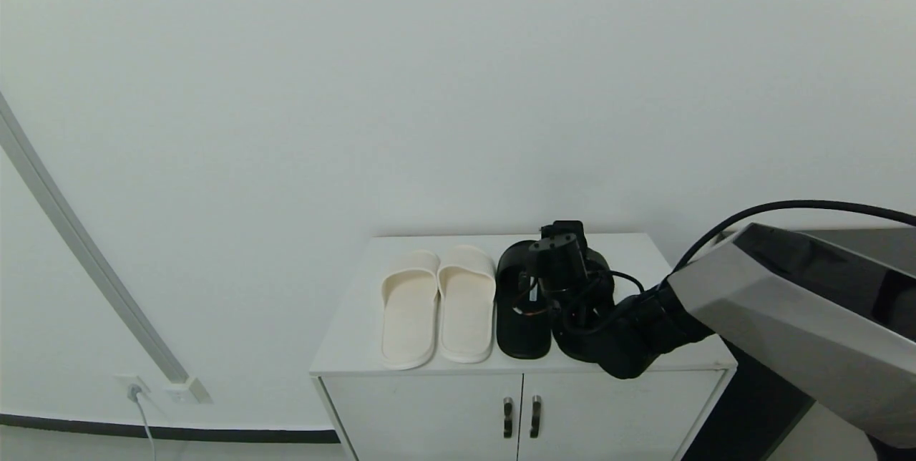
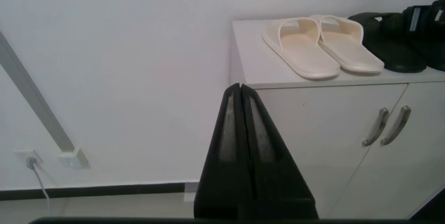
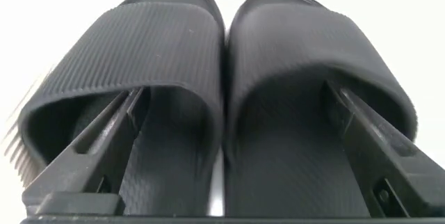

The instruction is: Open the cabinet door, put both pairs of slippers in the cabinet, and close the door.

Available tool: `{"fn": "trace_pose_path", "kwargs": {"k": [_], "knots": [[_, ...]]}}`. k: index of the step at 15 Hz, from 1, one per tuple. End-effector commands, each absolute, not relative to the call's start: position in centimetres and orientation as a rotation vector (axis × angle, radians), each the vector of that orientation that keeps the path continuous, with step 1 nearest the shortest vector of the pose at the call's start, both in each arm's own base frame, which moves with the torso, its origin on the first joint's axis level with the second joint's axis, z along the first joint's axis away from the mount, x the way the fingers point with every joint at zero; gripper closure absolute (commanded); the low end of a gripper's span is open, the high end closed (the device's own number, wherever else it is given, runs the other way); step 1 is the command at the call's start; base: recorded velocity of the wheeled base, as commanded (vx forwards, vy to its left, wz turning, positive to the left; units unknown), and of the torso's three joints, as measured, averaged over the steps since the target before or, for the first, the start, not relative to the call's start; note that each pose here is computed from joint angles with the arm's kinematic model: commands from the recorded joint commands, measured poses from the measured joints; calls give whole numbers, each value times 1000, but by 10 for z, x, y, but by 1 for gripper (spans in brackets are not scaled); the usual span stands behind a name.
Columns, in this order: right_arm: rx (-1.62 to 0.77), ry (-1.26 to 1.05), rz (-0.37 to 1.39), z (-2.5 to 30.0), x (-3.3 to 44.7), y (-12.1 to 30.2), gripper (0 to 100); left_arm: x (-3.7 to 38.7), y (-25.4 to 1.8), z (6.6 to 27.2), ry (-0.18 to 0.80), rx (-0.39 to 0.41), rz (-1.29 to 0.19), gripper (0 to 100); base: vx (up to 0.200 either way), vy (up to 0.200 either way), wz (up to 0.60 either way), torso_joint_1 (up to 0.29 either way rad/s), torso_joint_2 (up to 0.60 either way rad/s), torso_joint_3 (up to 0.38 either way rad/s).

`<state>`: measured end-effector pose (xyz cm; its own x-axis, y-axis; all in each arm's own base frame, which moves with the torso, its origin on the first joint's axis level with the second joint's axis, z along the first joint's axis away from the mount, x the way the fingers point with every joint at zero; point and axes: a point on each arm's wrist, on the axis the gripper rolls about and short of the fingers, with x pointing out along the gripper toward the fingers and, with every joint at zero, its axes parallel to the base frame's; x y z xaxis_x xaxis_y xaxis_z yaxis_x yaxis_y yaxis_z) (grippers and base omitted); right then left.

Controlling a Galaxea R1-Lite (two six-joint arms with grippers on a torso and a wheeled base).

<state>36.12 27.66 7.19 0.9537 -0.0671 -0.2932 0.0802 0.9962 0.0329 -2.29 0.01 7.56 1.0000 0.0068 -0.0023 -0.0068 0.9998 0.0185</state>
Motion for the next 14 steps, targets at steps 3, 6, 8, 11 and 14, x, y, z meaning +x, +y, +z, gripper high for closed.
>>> {"fn": "trace_pose_path", "kwargs": {"k": [3,6,8,11,14], "knots": [[36,278,-85,57,373,277,100,-23,0,76,3,18,8,100,0,0,0,0,0,0],[40,275,-90,55,374,274,100,-23,0,76,3,18,8,100,0,0,0,0,0,0],[38,277,-92,55,374,274,100,-23,0,76,3,18,8,100,0,0,0,0,0,0],[48,259,-86,71,366,270,100,-23,0,76,3,18,8,100,0,0,0,0,0,0],[44,236,-26,102,344,259,100,-23,0,76,3,18,8,100,0,0,0,0,0,0]]}}
